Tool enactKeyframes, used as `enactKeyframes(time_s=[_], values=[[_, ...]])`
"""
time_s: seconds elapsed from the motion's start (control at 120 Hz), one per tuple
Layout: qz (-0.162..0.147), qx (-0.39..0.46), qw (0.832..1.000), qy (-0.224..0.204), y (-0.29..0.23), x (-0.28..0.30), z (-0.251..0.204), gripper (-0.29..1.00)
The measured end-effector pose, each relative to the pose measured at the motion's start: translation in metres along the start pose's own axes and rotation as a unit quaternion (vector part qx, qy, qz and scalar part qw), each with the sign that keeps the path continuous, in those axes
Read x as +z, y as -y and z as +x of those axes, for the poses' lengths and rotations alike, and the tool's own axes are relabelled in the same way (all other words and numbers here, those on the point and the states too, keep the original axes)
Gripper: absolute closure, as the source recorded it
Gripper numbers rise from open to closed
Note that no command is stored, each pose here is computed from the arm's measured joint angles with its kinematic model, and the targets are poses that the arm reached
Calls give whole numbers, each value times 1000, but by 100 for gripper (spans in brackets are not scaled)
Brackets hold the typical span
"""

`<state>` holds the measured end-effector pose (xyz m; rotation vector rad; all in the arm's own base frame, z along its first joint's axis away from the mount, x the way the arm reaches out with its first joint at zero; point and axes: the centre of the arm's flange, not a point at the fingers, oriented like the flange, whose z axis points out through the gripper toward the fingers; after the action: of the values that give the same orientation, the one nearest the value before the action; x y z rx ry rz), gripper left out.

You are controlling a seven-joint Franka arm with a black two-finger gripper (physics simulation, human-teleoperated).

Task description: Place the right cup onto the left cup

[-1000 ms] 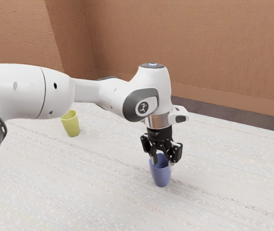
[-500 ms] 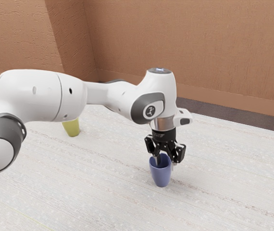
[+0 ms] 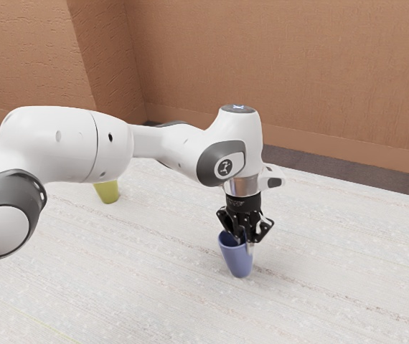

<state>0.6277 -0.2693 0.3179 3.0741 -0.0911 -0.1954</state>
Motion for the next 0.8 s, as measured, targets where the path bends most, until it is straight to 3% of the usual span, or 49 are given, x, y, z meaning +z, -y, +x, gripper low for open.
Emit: enactKeyframes(time_s=[0.467, 0.8], values=[[4, -12, 1000, -11, 11, -22, -4, 78], [34, -39, 998, -34, 62, -70, -5, 78]])
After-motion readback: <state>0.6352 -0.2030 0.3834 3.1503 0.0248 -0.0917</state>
